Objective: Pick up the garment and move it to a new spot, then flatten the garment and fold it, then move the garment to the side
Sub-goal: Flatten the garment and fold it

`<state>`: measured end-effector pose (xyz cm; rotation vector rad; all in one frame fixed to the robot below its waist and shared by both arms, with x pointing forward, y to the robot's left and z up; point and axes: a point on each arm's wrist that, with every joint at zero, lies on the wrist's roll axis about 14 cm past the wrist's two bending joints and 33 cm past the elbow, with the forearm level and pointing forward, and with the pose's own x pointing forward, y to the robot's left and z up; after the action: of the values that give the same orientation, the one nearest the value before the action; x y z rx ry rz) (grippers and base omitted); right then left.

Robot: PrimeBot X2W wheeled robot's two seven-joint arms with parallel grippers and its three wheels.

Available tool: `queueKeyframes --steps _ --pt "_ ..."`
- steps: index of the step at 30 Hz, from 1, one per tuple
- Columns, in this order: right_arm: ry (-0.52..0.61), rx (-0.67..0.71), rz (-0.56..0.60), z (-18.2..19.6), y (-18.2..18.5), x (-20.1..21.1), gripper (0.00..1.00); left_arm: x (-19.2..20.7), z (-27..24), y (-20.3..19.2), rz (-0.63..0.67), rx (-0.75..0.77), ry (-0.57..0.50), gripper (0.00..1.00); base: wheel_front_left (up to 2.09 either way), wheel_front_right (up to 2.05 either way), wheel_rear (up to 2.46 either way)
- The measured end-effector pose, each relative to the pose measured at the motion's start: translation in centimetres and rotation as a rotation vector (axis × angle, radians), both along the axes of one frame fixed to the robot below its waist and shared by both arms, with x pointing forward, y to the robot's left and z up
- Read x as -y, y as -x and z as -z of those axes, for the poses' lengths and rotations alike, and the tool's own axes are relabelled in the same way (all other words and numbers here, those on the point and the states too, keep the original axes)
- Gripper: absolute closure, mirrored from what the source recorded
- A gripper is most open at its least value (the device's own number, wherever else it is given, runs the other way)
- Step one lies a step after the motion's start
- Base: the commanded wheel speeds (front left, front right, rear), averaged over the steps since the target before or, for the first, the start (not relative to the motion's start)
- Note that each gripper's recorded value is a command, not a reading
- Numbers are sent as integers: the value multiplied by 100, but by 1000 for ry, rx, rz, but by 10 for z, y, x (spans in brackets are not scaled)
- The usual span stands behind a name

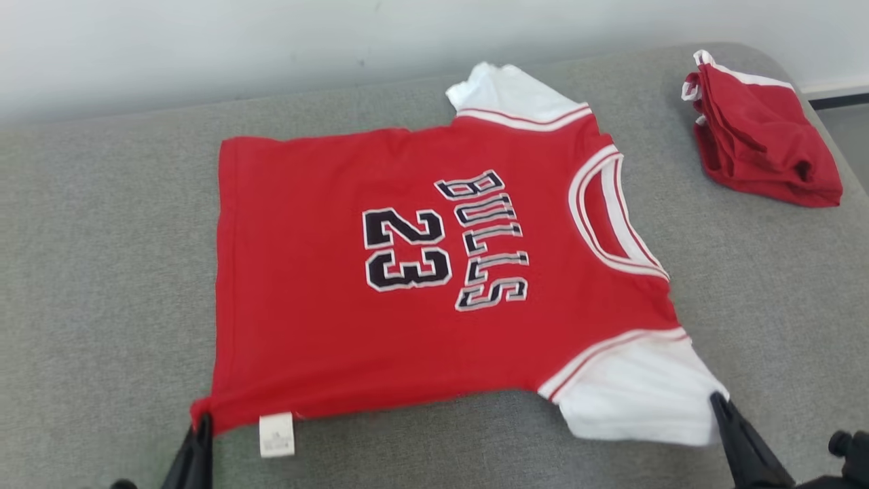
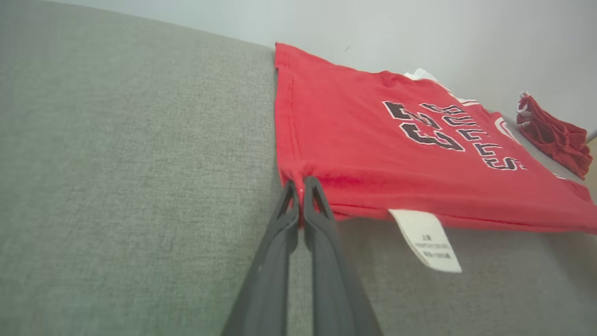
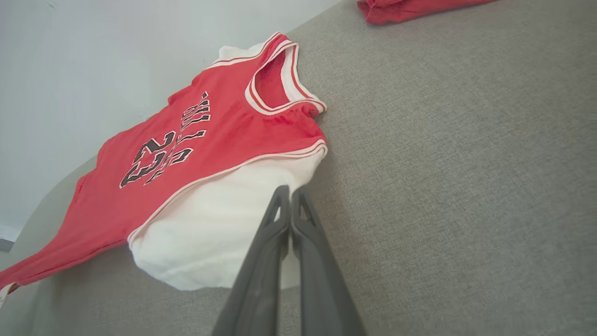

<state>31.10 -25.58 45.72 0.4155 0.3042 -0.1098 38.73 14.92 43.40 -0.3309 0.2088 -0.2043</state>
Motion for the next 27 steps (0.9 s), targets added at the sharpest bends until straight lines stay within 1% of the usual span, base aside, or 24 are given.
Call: queueKeyframes --steps 8,15,19,24,27 --pt "-34 -113 -23 26 32 -12 100 -8 22 40 -46 -79 11 100 0 0 0" --pt "-58 -165 -16 35 55 -16 100 -7 29 63 -62 -107 30 100 0 0 0" --pt "-77 -141 -25 30 51 -23 100 -4 27 65 -59 -98 34 100 0 0 0" --pt "-86 -91 -31 19 40 -27 100 1 18 58 -33 -57 25 100 0 0 0" --pt "-79 -40 -50 6 24 -29 100 3 10 50 -18 -24 18 100 0 0 0"
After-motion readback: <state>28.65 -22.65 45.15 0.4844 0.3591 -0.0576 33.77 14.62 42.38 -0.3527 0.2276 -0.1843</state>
